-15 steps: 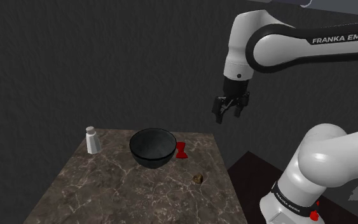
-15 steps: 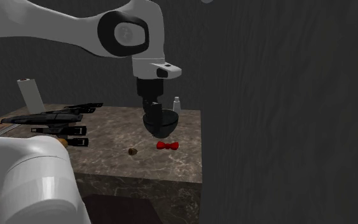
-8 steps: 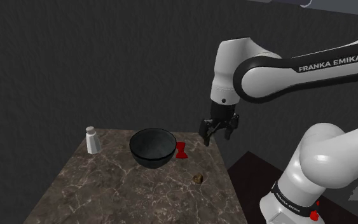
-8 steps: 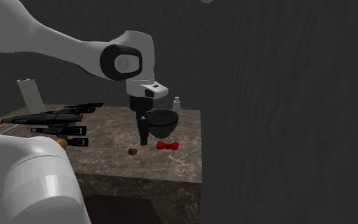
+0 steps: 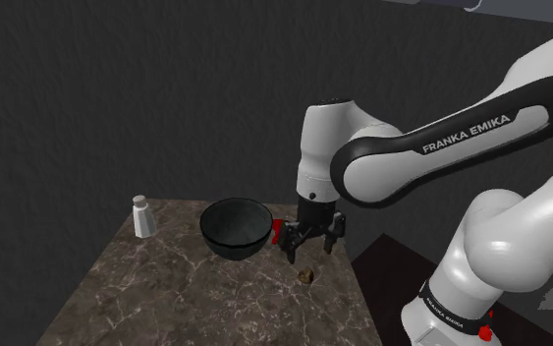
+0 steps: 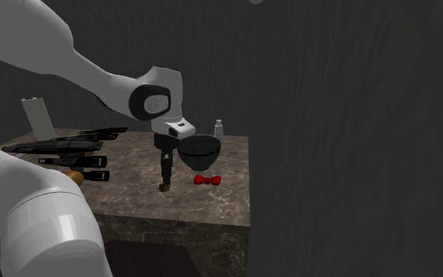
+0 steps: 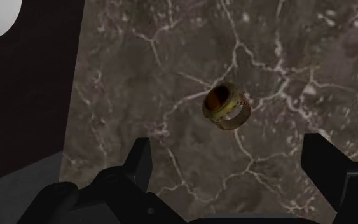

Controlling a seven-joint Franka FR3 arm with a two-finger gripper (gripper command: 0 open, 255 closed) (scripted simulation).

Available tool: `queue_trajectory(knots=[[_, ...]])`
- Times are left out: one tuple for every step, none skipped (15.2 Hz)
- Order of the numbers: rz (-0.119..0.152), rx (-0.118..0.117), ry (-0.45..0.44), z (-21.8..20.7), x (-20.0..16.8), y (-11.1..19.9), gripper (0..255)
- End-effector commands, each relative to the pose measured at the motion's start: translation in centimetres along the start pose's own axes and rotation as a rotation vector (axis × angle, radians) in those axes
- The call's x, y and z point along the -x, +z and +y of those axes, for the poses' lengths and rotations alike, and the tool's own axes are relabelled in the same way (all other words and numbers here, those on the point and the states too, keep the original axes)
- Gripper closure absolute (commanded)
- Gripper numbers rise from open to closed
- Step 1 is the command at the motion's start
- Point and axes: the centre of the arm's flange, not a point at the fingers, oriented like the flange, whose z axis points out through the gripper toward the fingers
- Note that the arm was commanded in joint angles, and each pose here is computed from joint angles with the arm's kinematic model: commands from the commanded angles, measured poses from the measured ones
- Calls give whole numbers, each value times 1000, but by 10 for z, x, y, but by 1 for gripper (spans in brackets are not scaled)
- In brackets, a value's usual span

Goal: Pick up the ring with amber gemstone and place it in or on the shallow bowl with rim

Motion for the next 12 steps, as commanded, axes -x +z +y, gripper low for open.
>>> queue_trajectory(knots=[[-5, -5, 12, -6, 0, 15, 0], [-5, -5, 12, -6, 0, 20, 0], [-5, -5, 12, -6, 0, 25, 0], [-5, -5, 12, -6, 0, 30, 0], [-5, -5, 12, -6, 0, 36, 0], [-5, -5, 12, -6, 0, 41, 0], [-5, -5, 12, -6, 0, 46, 0], [-5, -5, 12, -6, 0, 49, 0], [-5, -5, 12, -6, 0, 49, 0], [-5, -5, 12, -6, 0, 49, 0], [-5, -5, 12, -6, 0, 49, 0], [-5, -5, 12, -6, 0, 49, 0]])
